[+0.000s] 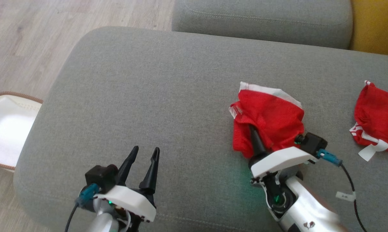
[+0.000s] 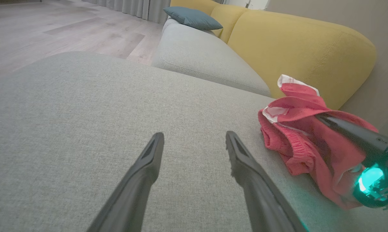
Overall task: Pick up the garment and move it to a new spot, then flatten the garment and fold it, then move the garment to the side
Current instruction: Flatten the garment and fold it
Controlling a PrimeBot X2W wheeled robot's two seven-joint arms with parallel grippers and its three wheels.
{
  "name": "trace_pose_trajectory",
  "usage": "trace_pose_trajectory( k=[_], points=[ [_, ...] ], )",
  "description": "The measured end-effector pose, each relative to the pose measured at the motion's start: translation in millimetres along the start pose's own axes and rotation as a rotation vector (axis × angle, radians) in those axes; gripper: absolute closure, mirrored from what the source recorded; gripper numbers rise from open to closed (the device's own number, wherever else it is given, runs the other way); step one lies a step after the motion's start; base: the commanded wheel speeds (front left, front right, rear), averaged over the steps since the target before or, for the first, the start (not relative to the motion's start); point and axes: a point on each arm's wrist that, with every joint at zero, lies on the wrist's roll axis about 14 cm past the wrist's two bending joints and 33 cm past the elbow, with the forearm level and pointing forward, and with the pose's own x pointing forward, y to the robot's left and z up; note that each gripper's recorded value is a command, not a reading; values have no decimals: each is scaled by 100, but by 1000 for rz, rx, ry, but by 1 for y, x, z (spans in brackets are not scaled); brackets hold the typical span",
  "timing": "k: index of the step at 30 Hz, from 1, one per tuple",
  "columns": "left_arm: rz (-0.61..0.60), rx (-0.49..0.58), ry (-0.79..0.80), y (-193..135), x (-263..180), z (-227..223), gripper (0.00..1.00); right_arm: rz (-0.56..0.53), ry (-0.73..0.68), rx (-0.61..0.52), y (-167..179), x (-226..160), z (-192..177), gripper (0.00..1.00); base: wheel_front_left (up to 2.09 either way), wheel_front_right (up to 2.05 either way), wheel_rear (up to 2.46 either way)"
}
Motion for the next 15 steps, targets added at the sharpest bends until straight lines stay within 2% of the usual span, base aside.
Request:
trace_pose_trajectory(
  k=[15],
  points=[
    [18, -12, 26, 3, -1, -8, 0, 0, 284, -105, -10, -8, -69, 0, 0, 0, 0]
  ],
)
